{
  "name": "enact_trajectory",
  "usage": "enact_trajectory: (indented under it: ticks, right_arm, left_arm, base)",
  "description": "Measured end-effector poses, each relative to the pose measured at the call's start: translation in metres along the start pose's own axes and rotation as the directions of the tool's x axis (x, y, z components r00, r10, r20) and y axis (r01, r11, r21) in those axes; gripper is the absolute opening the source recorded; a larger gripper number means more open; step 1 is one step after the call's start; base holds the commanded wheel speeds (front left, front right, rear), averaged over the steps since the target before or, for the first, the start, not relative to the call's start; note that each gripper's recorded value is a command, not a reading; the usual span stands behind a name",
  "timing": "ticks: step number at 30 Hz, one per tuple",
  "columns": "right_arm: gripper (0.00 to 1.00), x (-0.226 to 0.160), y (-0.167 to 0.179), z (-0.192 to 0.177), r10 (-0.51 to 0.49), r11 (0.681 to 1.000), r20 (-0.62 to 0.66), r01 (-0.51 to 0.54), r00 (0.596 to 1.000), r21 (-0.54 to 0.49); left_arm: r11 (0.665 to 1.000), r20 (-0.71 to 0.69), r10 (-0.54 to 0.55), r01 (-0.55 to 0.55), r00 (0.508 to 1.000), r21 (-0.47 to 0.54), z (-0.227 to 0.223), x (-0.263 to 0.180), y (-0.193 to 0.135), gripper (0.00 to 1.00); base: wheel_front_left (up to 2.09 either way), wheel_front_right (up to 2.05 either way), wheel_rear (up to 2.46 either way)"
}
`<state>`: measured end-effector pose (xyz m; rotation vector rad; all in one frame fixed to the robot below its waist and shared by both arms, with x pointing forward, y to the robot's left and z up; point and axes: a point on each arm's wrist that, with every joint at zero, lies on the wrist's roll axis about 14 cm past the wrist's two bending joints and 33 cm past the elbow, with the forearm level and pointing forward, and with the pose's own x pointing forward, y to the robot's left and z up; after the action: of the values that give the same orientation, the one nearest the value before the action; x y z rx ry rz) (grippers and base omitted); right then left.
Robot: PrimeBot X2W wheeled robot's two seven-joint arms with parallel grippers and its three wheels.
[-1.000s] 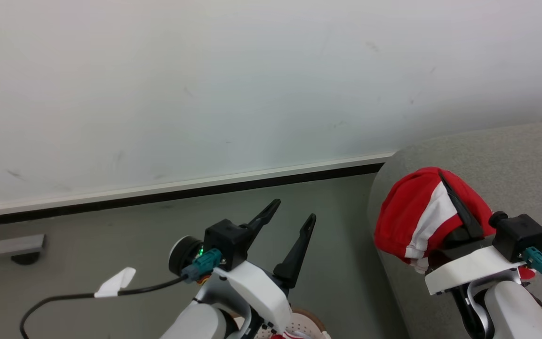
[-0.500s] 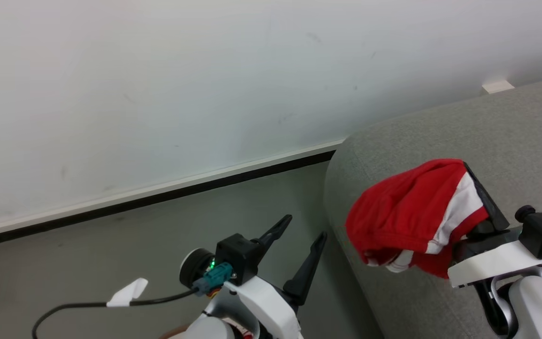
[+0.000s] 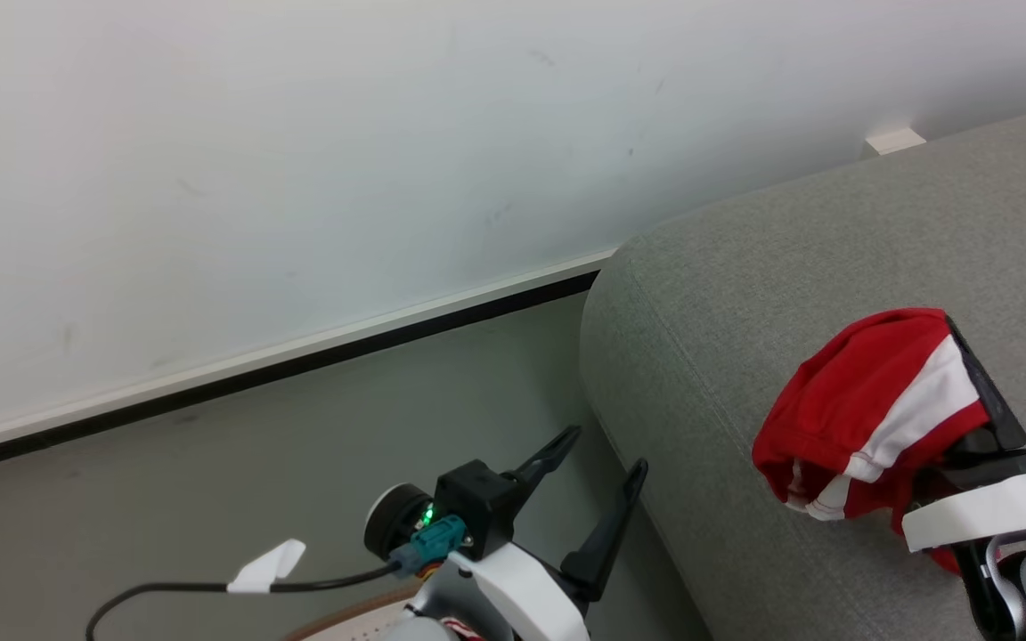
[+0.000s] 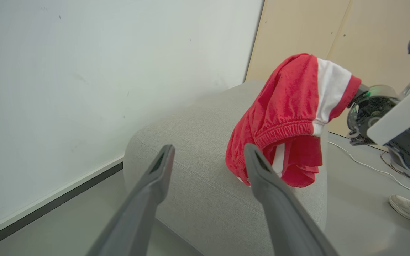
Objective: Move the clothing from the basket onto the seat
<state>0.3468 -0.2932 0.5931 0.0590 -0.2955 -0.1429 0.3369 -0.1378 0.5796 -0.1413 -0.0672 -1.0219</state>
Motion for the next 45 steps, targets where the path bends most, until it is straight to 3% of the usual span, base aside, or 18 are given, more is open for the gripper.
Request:
enact_trajectory:
  ticks: [7, 17, 23, 27, 32, 37, 39, 41, 45]
  right_arm:
    - [0.00, 0.021, -0.019, 0.007, -0.054, 0.999, 0.029, 0.054, 0.998, -0.007]
    - [0.00, 0.113, -0.055, 0.017, -0.109, 0.989, 0.083, 0.116, 0.991, -0.091]
    - [0.00, 0.167, -0.094, 0.003, -0.195, 0.966, 0.077, 0.206, 0.978, -0.157]
    - [0.00, 0.191, -0.123, -0.021, -0.277, 0.939, 0.039, 0.279, 0.960, -0.202]
    - [0.00, 0.192, -0.157, -0.087, -0.397, 0.891, -0.094, 0.360, 0.913, -0.277]
    - [0.02, 0.174, -0.143, -0.180, -0.426, 0.894, -0.287, 0.352, 0.858, -0.276]
    - [0.42, 0.162, -0.138, -0.196, -0.433, 0.895, -0.326, 0.357, 0.840, -0.268]
    - [1.00, 0.149, -0.142, -0.199, -0.453, 0.887, -0.342, 0.379, 0.823, -0.262]
    - [1.00, 0.127, -0.148, -0.188, -0.475, 0.876, -0.349, 0.395, 0.808, -0.277]
  left_arm:
    - [1.000, -0.013, -0.024, 0.024, 1.000, -0.002, -0.004, 0.007, 0.006, 1.00]
    - [0.999, 0.008, -0.005, 0.005, 1.000, 0.033, -0.008, 0.031, 0.061, 1.00]
    - [1.000, 0.025, 0.012, -0.012, 1.000, -0.001, -0.023, 0.045, 0.094, 1.00]
    - [0.999, 0.021, 0.029, -0.029, 0.999, -0.019, -0.040, 0.050, 0.116, 1.00]
    - [0.994, -0.014, 0.076, -0.077, 0.997, -0.072, -0.072, 0.047, 0.139, 1.00]
    - [0.984, -0.082, 0.137, -0.145, 0.987, -0.101, -0.109, 0.034, 0.162, 1.00]
    - [0.981, -0.100, 0.158, -0.167, 0.982, -0.098, -0.114, 0.027, 0.167, 1.00]
    - [0.974, -0.101, 0.183, -0.194, 0.978, -0.118, -0.113, 0.023, 0.169, 1.00]
    - [0.970, -0.088, 0.206, -0.215, 0.975, -0.111, -0.101, 0.019, 0.169, 1.00]
  base:
    - [0.00, 0.00, 0.00]
    - [0.00, 0.00, 0.00]
    - [0.00, 0.00, 0.00]
    - [0.00, 0.00, 0.00]
    - [0.00, 0.00, 0.00]
    - [0.00, 0.00, 0.00]
    - [0.00, 0.00, 0.00]
    - [0.00, 0.00, 0.00]
    - [0.00, 0.00, 0.00]
